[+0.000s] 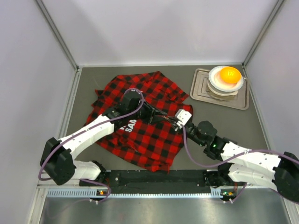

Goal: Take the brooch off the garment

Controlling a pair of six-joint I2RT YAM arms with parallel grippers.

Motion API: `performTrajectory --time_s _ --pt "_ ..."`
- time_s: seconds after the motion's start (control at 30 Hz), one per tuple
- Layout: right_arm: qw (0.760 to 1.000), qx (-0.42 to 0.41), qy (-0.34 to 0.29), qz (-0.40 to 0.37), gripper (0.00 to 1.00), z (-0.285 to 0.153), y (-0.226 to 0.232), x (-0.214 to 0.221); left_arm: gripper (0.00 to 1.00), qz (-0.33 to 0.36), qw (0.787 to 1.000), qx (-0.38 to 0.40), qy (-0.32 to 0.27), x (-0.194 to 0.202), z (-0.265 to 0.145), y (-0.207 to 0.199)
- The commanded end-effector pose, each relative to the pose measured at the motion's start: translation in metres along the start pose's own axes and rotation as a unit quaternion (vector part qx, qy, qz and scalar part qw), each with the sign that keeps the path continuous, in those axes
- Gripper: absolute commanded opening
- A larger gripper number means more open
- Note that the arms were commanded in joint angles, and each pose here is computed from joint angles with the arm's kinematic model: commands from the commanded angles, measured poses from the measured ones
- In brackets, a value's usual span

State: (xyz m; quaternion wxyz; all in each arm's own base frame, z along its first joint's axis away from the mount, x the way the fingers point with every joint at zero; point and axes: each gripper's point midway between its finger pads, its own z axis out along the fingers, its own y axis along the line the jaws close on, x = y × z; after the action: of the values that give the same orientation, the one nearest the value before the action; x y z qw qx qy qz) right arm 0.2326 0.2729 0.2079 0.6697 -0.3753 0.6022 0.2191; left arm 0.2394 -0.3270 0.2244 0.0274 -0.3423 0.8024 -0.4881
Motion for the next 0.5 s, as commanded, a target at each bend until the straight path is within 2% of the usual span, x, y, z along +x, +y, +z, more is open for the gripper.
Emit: performTrajectory --time_s 0.0,0.1,0.33,0.47 --pt "0.999 -0.003 -0.045 -0.001 0.0 -0.0034 0.0021 -0.0237 0.34 0.015 1.0 0.013 -0.018 -0.0021 -0.0043 -0.0116" --pt "0.999 -0.012 -0.046 -0.004 0.0 -0.0042 0.0053 -0.0229 0.3 0.017 1.0 0.008 -0.016 -0.0022 -0.0014 -0.0113" --pt "0.998 -0.012 -0.059 -0.018 0.0 -0.0065 0.0048 -0.0279 0.3 0.032 0.999 -0.014 -0.019 -0.0009 -0.0011 -0.0078" --pt "0.998 -0.014 -0.062 -0.023 0.0 -0.0054 0.0058 -0.0289 0.24 0.046 0.998 -0.029 -0.017 0.0023 -0.0003 -0.0057"
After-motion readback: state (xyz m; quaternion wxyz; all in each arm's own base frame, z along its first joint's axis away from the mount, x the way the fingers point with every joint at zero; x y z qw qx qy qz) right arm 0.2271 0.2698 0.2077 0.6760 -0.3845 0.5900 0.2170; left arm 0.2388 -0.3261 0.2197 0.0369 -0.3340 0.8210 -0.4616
